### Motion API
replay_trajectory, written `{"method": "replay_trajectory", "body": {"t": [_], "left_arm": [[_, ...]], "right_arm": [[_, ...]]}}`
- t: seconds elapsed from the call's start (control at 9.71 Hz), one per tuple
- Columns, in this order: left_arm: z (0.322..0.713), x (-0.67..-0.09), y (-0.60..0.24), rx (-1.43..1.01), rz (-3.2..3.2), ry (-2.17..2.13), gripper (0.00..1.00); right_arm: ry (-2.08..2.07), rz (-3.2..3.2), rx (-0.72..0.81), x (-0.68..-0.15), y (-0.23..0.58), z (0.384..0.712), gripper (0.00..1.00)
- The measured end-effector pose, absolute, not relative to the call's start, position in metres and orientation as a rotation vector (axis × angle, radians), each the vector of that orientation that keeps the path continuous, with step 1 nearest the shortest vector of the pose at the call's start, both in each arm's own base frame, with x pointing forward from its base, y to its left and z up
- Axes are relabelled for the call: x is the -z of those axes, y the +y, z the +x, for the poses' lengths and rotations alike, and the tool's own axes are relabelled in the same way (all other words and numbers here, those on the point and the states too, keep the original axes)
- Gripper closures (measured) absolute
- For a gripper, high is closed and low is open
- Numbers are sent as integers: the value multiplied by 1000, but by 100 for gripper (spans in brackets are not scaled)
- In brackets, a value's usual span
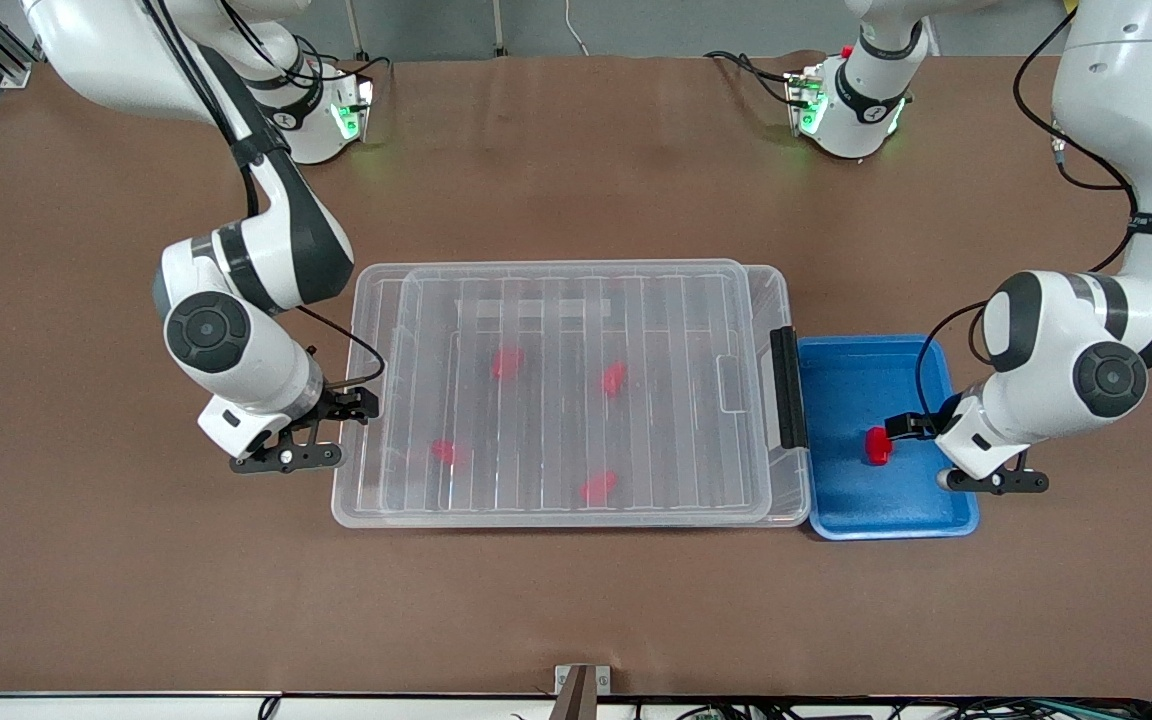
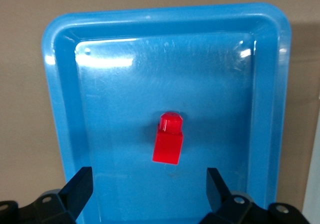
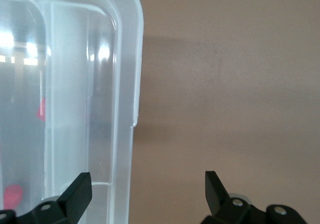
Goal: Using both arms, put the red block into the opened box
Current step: 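Grasp the red block with the left gripper while the right gripper slides the lid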
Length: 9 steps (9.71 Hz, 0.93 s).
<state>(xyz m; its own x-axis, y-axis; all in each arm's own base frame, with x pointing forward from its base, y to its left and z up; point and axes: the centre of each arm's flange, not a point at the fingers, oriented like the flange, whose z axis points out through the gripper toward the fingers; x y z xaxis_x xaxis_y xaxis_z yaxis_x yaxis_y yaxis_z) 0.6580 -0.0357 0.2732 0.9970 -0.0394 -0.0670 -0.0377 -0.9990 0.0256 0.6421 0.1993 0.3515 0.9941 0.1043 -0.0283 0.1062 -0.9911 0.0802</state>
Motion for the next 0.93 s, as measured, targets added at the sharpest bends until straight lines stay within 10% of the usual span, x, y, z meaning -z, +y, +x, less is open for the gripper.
{"method": "replay_trajectory", "body": {"t": [0.93], "left_arm": [[658,-195,-45,196,3088,-92,32]], "right_arm": [[240,2970,25,-349,175,647,0]]}}
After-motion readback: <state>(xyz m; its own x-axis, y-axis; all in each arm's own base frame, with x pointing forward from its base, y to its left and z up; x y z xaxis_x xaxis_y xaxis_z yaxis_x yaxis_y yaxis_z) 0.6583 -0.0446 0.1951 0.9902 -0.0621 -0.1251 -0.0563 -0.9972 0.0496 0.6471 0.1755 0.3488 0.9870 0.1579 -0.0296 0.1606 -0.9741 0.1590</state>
